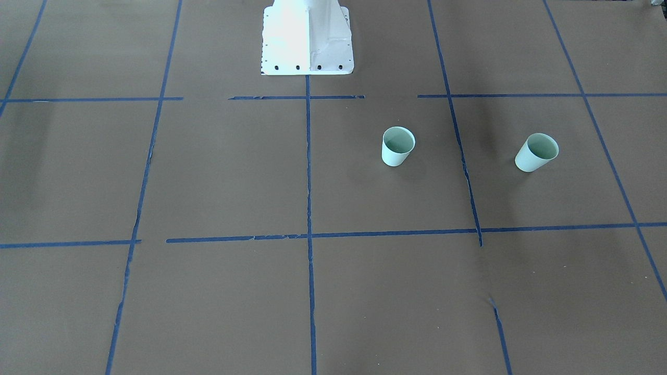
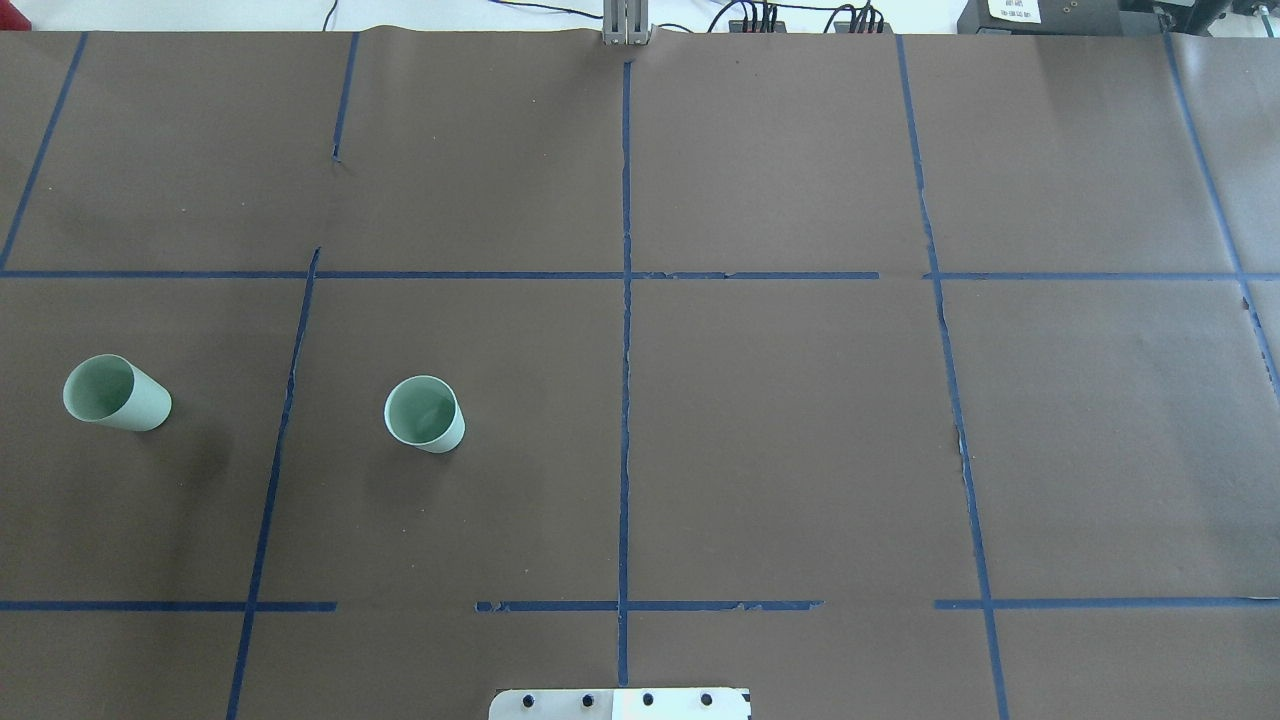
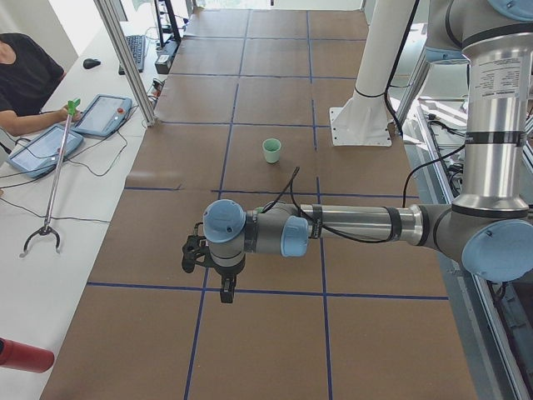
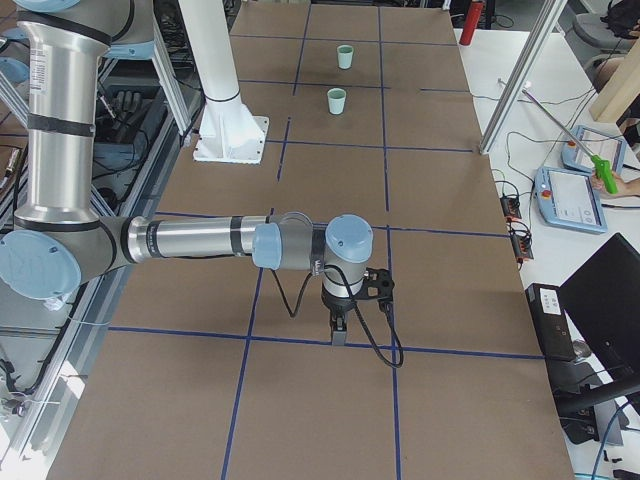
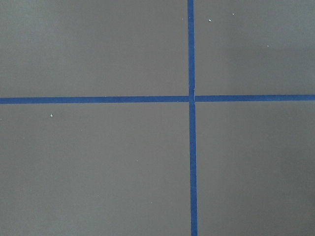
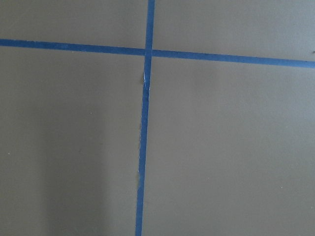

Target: Stack cups

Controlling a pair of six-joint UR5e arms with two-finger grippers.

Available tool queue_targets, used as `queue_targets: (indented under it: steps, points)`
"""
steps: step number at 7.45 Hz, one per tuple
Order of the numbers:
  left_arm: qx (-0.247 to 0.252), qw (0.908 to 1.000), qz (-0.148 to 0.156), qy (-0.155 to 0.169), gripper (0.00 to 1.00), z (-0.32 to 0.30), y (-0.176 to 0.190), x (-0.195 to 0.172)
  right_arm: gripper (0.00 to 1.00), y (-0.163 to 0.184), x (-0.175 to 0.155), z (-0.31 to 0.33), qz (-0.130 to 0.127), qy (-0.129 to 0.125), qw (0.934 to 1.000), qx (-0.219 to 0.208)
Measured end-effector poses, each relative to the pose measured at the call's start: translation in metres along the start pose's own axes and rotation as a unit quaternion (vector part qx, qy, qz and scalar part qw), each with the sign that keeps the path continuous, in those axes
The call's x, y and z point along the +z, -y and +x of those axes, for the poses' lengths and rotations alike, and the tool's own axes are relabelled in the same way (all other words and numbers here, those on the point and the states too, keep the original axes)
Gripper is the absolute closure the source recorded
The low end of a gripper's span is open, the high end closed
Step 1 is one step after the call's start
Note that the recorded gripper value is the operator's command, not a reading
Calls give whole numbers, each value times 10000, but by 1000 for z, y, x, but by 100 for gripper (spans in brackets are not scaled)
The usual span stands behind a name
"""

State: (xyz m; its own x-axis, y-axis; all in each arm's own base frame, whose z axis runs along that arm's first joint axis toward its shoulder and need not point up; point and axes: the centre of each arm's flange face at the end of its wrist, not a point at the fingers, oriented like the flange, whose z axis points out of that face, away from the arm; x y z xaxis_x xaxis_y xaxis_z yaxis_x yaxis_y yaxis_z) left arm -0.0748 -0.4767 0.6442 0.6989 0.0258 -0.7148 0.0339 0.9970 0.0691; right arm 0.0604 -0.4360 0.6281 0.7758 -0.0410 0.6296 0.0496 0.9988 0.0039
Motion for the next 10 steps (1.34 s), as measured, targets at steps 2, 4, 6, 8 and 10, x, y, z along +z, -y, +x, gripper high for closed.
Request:
queue_targets:
  steps: [2,4,6,8,10]
  points:
    - [38,10000,14,-2,0,4,3,-2,0,0,0,0,1,0,10000,0]
    - [118,9999,14,-9,0,13,6,-2,0,0,0,0,2,0,10000,-4]
    - [274,9996,85,-3,0,46,12,-9,0,0,0,0,3,0,10000,-5]
    - [87,9999,-23,-104,0,120,14,1,0,0,0,0,2,0,10000,-4]
    - [-8,9996,-215,-206,0,168,8,19,0,0,0,0,1,0,10000,-4]
